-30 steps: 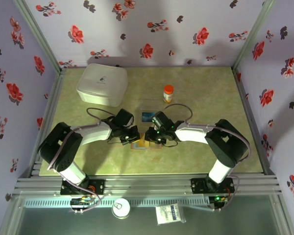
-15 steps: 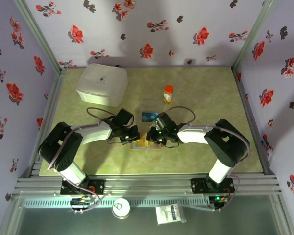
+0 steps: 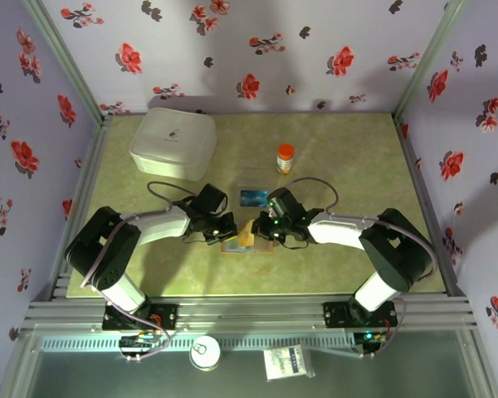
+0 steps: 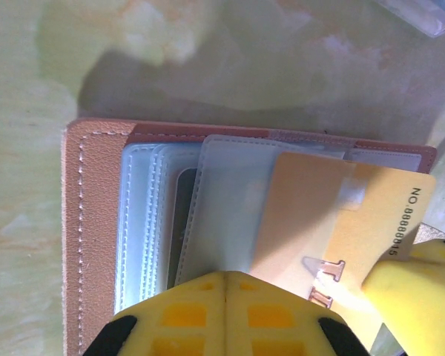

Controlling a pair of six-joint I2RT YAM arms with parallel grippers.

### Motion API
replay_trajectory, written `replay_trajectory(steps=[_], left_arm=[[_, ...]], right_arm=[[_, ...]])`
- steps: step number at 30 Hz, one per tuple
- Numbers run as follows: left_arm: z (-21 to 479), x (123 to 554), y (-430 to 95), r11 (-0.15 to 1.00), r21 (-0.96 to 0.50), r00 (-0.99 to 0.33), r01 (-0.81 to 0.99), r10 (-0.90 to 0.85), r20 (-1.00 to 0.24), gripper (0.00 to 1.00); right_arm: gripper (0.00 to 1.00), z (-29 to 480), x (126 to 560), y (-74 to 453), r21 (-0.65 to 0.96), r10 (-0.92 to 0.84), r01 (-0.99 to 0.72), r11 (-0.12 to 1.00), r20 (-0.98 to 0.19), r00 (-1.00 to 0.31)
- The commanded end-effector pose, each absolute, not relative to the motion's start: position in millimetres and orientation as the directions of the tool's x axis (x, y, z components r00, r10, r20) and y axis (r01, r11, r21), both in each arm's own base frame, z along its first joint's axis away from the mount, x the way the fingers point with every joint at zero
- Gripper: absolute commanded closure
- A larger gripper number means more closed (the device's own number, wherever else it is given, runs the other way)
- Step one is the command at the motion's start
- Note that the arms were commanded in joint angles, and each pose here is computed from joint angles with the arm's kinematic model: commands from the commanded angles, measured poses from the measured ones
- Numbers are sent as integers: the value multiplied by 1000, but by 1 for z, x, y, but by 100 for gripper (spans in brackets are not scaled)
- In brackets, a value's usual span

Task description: Take the credit cards out of the card holder

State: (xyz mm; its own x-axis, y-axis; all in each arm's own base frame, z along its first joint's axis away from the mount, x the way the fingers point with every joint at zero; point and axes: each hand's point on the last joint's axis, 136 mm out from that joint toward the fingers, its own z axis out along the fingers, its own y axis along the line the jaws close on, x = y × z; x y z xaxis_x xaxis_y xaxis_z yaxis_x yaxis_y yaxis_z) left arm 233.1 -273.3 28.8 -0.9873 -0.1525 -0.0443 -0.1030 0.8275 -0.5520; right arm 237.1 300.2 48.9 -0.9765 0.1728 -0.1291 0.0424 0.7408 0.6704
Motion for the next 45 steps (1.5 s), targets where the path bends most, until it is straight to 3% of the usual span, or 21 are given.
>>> replay_trajectory(steps=[1,17,26,31,38,45], left_arm=[[13,222,-261,865,-488,-990,-115,-142,-18,100],[33,232,-270,841,-533,-987,-90,-146,-64,100],[46,238,-272,827,-557,-981,-73,-159,-107,97],[46,236,-265,830,-552,-979,-77,-169,-118,96],[47,235,-254,822,-561,-970,-97,-205,-132,95],[45,232,-238,822,-556,-963,-120,-232,-136,95]], right_arm=[[94,38,234,276,590,183,64,805,-145,-972],[95,73,241,272,527,69,-79,846,-255,-964],[96,93,245,270,400,-185,-335,853,-367,-911],[99,103,251,260,244,-377,-503,829,-420,-826],[100,119,268,261,40,-634,-726,686,-456,-625],[100,124,272,267,-55,-830,-879,473,-364,-424]])
